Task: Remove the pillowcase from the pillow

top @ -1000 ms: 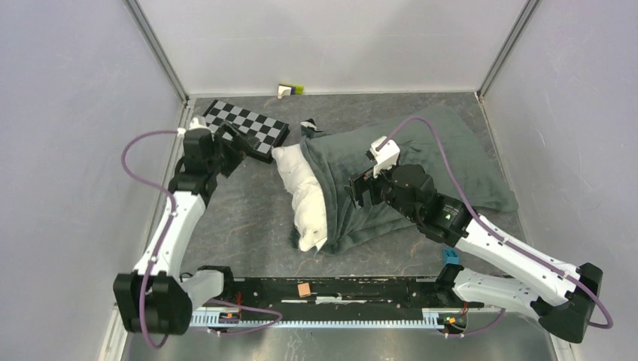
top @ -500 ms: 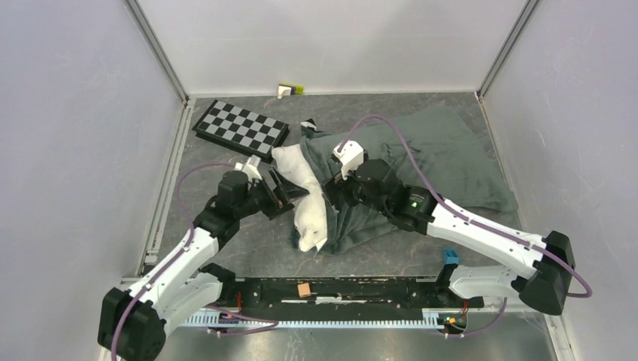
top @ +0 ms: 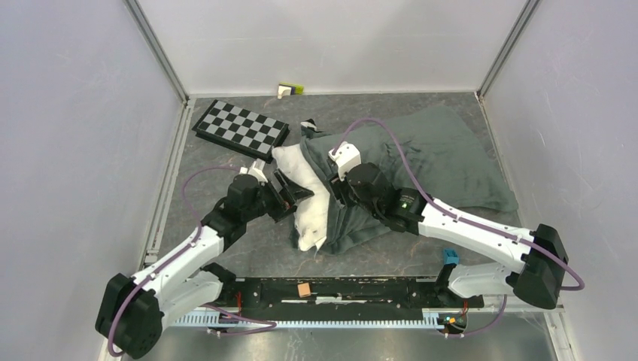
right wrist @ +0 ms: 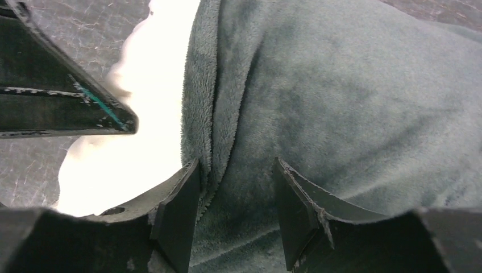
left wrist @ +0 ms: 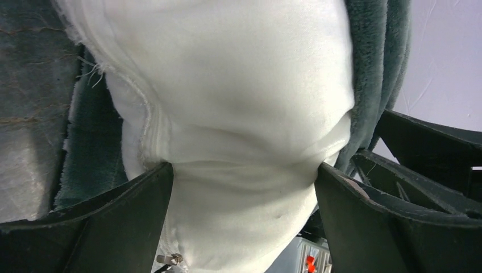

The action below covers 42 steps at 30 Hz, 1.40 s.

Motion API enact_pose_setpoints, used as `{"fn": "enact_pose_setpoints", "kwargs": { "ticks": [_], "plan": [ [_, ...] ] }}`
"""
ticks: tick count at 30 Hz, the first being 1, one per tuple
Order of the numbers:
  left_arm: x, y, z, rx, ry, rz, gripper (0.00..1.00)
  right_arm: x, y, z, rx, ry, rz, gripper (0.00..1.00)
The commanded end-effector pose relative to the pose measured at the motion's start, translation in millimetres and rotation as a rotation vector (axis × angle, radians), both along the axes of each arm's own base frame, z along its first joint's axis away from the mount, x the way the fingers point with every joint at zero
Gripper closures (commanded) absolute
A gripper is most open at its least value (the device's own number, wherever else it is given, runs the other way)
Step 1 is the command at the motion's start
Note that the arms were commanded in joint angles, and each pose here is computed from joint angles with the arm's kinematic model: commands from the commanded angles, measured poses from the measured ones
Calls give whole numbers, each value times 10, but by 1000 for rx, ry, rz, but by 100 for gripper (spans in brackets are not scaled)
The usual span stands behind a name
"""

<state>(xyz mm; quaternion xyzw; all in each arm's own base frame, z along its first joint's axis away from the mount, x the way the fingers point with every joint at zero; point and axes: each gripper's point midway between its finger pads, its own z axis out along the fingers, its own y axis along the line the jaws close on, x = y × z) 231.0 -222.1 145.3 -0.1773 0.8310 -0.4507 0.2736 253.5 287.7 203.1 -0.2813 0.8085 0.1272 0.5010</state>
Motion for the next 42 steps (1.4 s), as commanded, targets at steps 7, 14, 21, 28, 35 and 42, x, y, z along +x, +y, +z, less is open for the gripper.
{"fn": "enact_pose_setpoints", "kwargs": {
  "ticks": [7, 14, 21, 28, 35, 42],
  "plan": [
    [-7, -176, -107, -25, 26, -33, 0, -65, 28, 91, 65, -20, 36, 26],
    [61, -361, -184, -18, 50, -66, 2, -41, 38, -148, -60, 25, 10, 29],
    [172, -149, -147, 66, -23, 20, 75, 102, -531, -158, -192, -68, -210, 84],
    [351, 535, -105, 161, 8, 152, 98, 331, -1542, -54, -198, -98, -531, 100],
    [493, 1055, 80, 169, 2, 232, 98, 386, -2216, 160, -11, -165, -689, 100],
    [491, 835, 286, 75, -24, 122, 98, 163, -1100, 263, 177, -41, -73, 32]
  ]
}}
